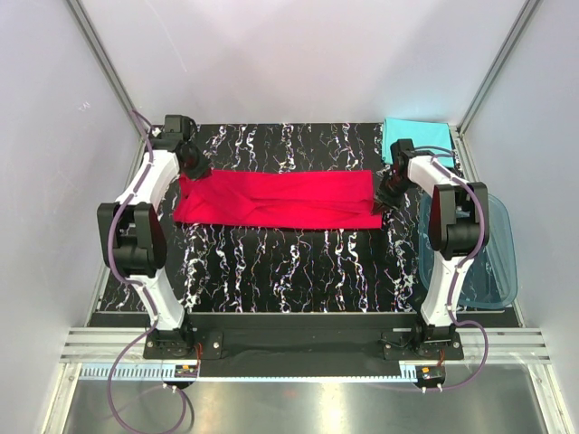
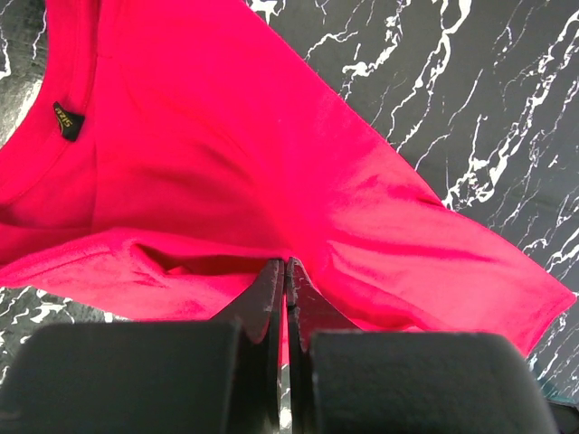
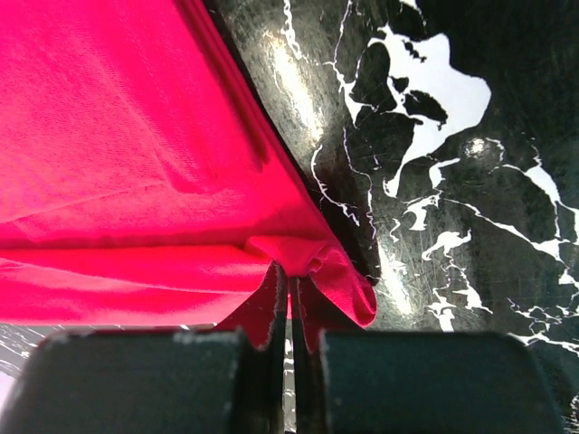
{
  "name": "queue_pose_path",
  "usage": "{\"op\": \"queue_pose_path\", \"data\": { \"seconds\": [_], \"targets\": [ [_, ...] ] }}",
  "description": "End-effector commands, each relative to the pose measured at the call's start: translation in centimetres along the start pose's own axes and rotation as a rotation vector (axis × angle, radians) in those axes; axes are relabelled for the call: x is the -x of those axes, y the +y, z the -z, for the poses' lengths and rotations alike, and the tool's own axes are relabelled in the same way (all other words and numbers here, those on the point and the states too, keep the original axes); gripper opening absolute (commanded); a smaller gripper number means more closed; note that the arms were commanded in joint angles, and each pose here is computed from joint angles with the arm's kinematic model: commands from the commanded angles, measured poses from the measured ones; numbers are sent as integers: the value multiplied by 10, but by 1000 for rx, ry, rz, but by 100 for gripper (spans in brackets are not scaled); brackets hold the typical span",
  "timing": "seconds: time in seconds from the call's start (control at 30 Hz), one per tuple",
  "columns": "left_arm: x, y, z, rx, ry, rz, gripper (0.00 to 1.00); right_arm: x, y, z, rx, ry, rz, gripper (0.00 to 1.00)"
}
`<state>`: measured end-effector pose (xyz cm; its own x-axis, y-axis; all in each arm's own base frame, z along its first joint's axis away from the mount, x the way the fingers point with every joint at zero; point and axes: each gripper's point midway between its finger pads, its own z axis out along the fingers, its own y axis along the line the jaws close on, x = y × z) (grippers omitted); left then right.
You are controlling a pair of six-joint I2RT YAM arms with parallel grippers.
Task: Fold and stack the t-shirts
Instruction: Fold the tshirt
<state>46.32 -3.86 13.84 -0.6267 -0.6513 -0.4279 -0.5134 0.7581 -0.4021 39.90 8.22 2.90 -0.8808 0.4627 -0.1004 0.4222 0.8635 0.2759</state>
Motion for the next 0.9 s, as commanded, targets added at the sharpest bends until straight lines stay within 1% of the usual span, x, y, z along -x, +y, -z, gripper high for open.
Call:
{"op": "queue_pose_path", "data": {
  "seconds": [0.0,0.13,0.43,0.47,0.67,0.87],
  "targets": [
    [15,-12,3,-29,-25,-12,0,13,6,8,23,-21,11,0],
    [15,-10,-7,-14,-9,-8,0,13,9,3,32,1,5,0],
    [12,-4,-23,5,15,13,0,19,11,2,31,-14,-2,0],
    [19,5,-24,18,7,32,0,19,11,2,31,-13,-3,0],
    [25,14,-27,33,-6,56,0,19,8,-3,17,-7,-6,0],
    [23,24,-32,47,5,59,0,25,9,-5,14,-15,-5,0]
  ]
}}
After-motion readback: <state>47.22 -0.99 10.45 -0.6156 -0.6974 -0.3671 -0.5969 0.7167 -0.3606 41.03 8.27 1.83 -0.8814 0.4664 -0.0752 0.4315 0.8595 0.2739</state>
